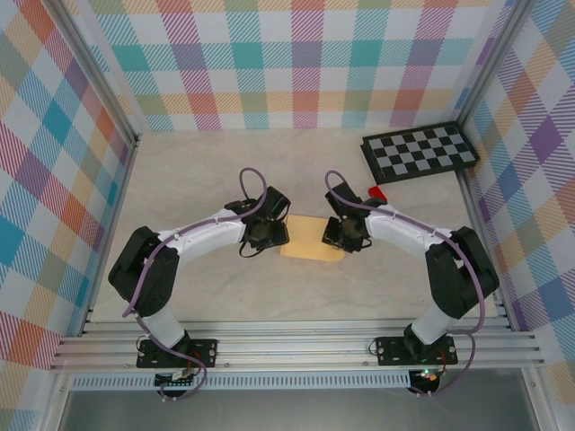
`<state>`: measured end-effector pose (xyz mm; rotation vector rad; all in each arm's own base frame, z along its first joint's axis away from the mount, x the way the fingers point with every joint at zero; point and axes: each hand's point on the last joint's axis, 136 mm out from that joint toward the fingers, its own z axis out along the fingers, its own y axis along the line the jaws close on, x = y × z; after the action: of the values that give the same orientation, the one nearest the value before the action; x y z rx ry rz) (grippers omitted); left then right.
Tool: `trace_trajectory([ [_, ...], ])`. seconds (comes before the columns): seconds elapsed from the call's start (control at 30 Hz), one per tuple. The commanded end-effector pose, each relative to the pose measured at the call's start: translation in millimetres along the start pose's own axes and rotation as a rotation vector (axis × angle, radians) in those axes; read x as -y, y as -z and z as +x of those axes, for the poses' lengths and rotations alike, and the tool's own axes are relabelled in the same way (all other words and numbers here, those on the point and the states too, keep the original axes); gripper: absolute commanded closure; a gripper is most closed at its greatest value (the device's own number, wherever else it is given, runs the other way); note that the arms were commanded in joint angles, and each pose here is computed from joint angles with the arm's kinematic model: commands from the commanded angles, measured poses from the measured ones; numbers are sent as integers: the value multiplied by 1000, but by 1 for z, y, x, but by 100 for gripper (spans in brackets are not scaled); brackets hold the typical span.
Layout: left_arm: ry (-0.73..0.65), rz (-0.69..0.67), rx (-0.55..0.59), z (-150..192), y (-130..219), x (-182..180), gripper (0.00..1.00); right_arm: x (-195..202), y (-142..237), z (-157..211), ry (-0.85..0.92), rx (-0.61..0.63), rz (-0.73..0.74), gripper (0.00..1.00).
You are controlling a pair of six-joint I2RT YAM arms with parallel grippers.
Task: Fold the paper box
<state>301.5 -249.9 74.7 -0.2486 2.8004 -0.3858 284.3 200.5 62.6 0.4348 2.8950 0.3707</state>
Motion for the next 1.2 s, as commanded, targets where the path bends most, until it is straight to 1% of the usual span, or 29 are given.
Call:
trace_trajectory([
  [0.0,15,16,-17,8,-3,3,57,5,-6,5,-29,-24,12,61],
  [0.27,5,1,-61,24,-8,3,57,9,-7,6,-34,-35,36,62],
  [0.57,81,52,-96,34,-1,11,58,12,-10,6,-47,-35,52,62],
  [0.73,86,51,-123,41,-7,14,57,10,-11,5,-50,-36,48,62],
  [0.8,99,70,-138,44,-9,19,57,9,-12,5,-49,-39,49,62],
  [0.93,116,116,-137,43,-4,32,60,9,-12,5,-48,-42,51,62],
  [1.17,113,142,-125,37,5,40,62,9,-15,5,-49,-45,52,62],
])
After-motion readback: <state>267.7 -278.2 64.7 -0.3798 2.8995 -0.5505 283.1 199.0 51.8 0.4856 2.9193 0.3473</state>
